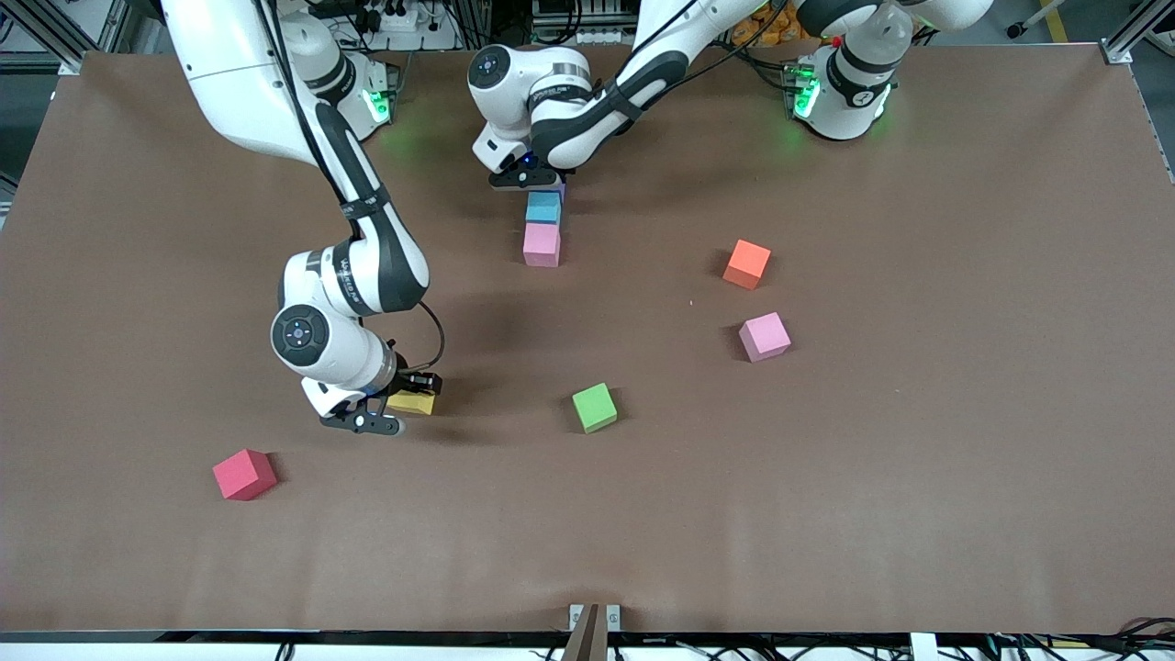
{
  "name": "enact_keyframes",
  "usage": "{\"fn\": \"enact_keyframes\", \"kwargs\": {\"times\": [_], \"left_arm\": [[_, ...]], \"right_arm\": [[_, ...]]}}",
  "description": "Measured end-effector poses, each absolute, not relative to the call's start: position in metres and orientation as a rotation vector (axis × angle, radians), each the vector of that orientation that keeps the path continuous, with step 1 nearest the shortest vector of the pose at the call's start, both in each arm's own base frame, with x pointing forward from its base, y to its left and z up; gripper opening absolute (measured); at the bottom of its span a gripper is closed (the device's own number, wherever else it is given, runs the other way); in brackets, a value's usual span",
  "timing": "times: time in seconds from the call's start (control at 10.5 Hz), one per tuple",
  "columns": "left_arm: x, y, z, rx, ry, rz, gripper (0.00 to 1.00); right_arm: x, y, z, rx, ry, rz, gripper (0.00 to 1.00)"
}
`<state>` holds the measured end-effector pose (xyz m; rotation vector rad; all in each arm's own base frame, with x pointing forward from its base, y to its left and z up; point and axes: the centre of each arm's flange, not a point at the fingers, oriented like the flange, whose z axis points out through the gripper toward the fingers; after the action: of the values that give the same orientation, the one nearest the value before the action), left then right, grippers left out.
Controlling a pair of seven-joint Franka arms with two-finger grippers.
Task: Arrange blocks into number 1
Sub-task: 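Place the purple cube beside the cyan cube with the left gripper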
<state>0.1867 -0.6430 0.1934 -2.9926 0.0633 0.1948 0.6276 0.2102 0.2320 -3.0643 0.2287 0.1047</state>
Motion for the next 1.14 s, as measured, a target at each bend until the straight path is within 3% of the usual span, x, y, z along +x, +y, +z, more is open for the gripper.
{"fn": "enact_keyframes", "kwargs": {"times": [0.1, 0.19, 0.86, 1.14], "left_arm": [[0.187, -0.643, 0.193, -2.992, 0.056, 0.195, 0.94], [0.187, -0.644, 0.194, -2.994, 0.048, 0.194, 1.0], [0.195, -0.647, 0.262, -2.987, -0.038, 0.15, 1.0], [0.251, -0.619, 0.322, -2.961, -0.198, 0.08, 1.0]], "right_arm": [[0.627, 0.211, 0.232, -3.064, 0.228, 0.105, 0.64], [0.627, 0.211, 0.232, -3.064, 0.228, 0.104, 0.64], [0.621, 0.217, 0.234, -3.081, 0.122, 0.158, 0.64], [0.623, 0.206, 0.243, -3.086, 0.059, 0.179, 0.64]]}}
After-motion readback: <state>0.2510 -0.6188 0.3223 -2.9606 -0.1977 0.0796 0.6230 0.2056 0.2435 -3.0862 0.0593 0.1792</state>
